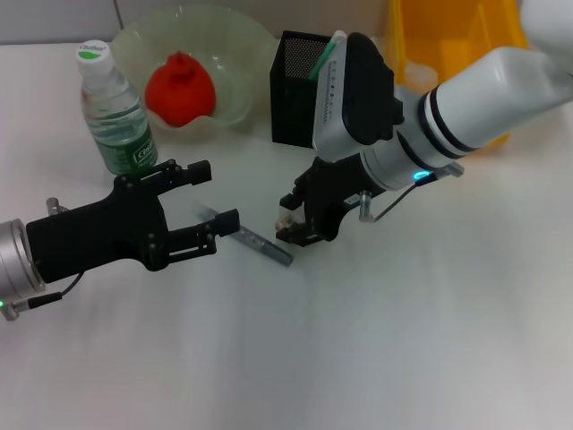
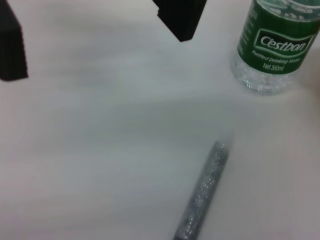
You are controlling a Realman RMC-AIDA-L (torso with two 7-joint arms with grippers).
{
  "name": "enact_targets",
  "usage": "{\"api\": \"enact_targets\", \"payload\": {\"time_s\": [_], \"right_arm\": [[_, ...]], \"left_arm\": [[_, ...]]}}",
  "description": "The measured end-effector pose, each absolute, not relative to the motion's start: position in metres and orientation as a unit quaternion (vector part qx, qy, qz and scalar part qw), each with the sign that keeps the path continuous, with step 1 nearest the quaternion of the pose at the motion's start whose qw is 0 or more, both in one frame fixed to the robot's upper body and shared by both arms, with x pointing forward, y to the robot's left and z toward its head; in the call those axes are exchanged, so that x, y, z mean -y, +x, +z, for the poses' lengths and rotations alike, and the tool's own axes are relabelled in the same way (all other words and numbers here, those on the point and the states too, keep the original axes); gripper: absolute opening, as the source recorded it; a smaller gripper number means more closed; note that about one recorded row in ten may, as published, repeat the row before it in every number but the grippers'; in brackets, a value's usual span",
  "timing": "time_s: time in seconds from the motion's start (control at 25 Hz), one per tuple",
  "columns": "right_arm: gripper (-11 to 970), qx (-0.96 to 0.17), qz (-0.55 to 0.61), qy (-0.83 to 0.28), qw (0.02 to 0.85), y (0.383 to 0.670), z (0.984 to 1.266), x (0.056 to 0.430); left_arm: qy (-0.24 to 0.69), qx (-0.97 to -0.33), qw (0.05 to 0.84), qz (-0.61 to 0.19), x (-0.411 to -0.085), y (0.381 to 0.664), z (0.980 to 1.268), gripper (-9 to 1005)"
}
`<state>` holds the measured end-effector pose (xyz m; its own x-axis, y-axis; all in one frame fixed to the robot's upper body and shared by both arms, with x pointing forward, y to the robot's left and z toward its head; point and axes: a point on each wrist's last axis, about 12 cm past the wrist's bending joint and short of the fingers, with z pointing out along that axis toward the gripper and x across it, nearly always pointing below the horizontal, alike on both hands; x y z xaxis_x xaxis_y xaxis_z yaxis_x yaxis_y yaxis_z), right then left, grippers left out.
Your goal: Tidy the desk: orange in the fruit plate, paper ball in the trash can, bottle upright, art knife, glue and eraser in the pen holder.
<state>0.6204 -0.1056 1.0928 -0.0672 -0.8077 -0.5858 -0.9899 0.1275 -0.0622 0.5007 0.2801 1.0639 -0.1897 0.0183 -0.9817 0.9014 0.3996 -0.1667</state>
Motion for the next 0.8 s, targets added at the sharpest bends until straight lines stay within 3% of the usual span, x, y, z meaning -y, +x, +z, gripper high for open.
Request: {"api": "enact_targets", "payload": {"time_s": [0.16, 0.56, 0.8], "right_arm": [[472, -0.715, 0.182, -0.629, 0.246, 0.6200, 1.0907, 0.1066], [442, -0.719, 0.187, -0.624, 0.242, 0.6186, 1.0894, 0.1078], [351, -0.720, 0.186, -0.623, 0.242, 0.6183, 1.0891, 0.1086]], "left_arm": [[0.355, -0.648, 0.529, -0.418, -0.2800, 0.5009, 1.0641, 810], [0.354, -0.647, 0.531, -0.418, -0.2799, 0.5013, 1.0648, 811], [0.352, -0.646, 0.532, -0.419, -0.2805, 0.5005, 1.0647, 811]]}}
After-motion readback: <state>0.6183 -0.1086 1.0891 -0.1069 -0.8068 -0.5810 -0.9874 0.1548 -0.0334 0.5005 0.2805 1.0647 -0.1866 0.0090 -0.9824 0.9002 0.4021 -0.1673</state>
